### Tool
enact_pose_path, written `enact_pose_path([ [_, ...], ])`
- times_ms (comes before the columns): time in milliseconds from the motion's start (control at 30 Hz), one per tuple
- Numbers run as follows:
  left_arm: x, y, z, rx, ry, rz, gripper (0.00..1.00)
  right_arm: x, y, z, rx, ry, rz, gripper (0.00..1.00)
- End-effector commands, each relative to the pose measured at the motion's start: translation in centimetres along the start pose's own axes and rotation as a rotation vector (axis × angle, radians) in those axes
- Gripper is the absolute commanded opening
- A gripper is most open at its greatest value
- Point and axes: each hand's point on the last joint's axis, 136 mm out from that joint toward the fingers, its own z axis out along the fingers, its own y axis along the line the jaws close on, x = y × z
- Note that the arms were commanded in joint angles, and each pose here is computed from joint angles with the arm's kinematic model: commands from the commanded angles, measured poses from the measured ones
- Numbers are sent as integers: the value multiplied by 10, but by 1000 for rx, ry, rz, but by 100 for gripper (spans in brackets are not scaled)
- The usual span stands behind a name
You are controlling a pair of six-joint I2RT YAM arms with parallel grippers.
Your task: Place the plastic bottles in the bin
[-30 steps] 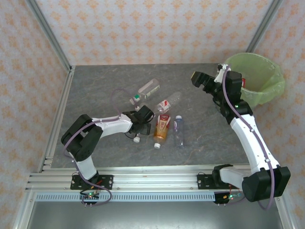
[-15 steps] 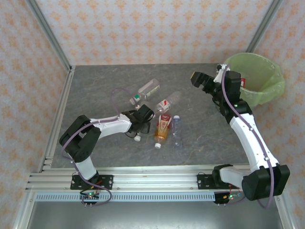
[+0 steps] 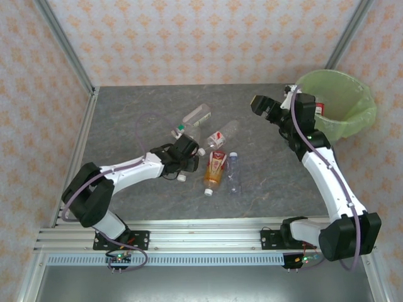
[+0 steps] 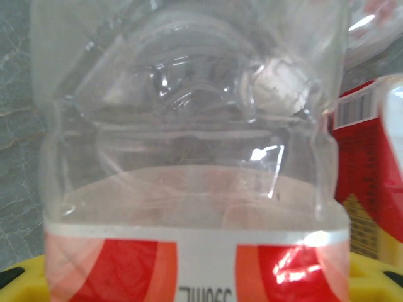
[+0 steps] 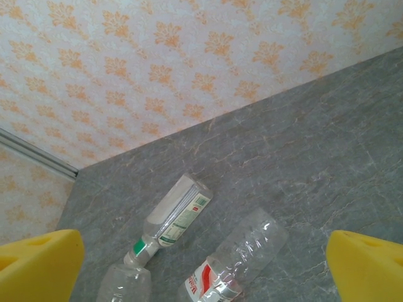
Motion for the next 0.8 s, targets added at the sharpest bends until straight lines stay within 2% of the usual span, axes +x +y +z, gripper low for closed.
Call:
enact_pose_path([
  [0, -15, -12, -14, 42, -77, 44, 50, 12, 5, 7, -44, 31, 42, 99],
  [133, -27, -30, -28, 73, -137, 106, 50, 24, 26, 8, -162, 79, 33, 99],
  [433, -62, -75, -64, 188, -302, 238, 50, 55, 55, 13, -280, 181, 53, 99],
  [600, -85, -88, -70, 198, -365, 273, 50, 68, 81, 9, -386, 231, 26, 99],
  [767, -107, -102, -78, 237, -436, 279, 50, 70, 88, 11, -408, 239, 30, 99],
])
